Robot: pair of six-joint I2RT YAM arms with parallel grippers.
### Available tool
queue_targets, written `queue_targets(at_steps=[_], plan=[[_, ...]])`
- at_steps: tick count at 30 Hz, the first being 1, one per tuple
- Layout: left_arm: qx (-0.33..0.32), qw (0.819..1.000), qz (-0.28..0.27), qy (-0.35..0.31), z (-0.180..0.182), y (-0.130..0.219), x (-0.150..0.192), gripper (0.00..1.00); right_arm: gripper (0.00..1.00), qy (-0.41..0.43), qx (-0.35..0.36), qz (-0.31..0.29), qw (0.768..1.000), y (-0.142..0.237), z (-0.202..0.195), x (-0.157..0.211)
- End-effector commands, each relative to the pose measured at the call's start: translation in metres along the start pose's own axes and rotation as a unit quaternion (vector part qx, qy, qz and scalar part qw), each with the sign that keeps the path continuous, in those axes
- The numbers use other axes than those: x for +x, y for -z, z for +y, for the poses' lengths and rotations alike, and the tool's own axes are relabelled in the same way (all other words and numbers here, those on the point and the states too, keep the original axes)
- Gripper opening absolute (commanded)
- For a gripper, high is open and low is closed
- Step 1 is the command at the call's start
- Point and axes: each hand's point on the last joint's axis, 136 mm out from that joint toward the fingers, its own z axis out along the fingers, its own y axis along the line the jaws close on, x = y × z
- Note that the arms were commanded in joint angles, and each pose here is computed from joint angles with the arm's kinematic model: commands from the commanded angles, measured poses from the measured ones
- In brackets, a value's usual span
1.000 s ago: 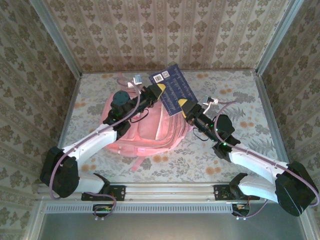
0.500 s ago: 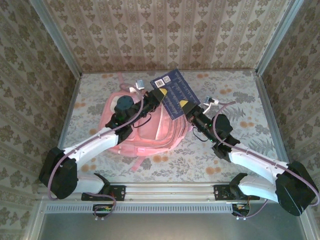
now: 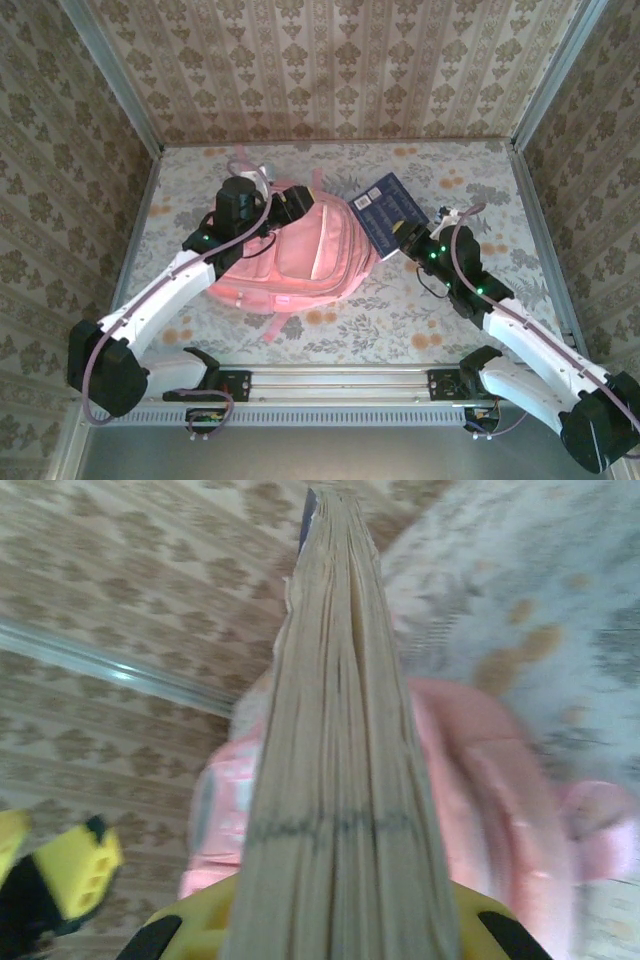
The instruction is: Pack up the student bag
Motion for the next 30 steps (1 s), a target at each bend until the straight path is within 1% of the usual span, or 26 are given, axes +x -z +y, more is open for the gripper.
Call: queue_targets(at_steps=[1, 3, 5, 9, 11, 18, 23, 30], plan=[[-0.015, 0.995, 0.086, -0.045, 0.007, -0.007, 0.025, 0.60, 0.00, 0.034, 0.013, 0.036, 0.999, 0.010, -0.006, 0.004], [-0.017, 0.991, 0.125, -0.050, 0.010, -0.019, 0.035, 0.60, 0.00, 0.039, 0.023, 0.043, 0.998, 0.012, -0.013, 0.005], [-0.025, 0.985, 0.161, -0.053, 0.019, -0.030, 0.046, 0.60, 0.00, 0.046, 0.019, 0.055, 0.997, 0.012, -0.015, 0.009], [-0.048, 0.975, 0.208, -0.067, 0.035, -0.048, 0.058, 0.57, 0.00, 0.051, 0.027, 0.078, 0.995, 0.012, -0.020, 0.017], [-0.058, 0.970, 0.227, -0.069, 0.043, -0.057, 0.063, 0.55, 0.00, 0.053, 0.026, 0.079, 0.995, 0.014, -0.021, 0.018], [-0.075, 0.962, 0.254, -0.063, 0.062, -0.073, 0.077, 0.50, 0.00, 0.065, 0.026, 0.085, 0.994, 0.020, -0.022, 0.022], [-0.065, 0.961, 0.265, -0.046, 0.063, -0.078, 0.089, 0.41, 0.00, 0.059, 0.026, 0.081, 0.995, 0.022, -0.024, 0.021], [-0.071, 0.958, 0.276, -0.044, 0.071, -0.081, 0.102, 0.38, 0.00, 0.051, 0.017, 0.078, 0.995, 0.023, -0.017, 0.016]])
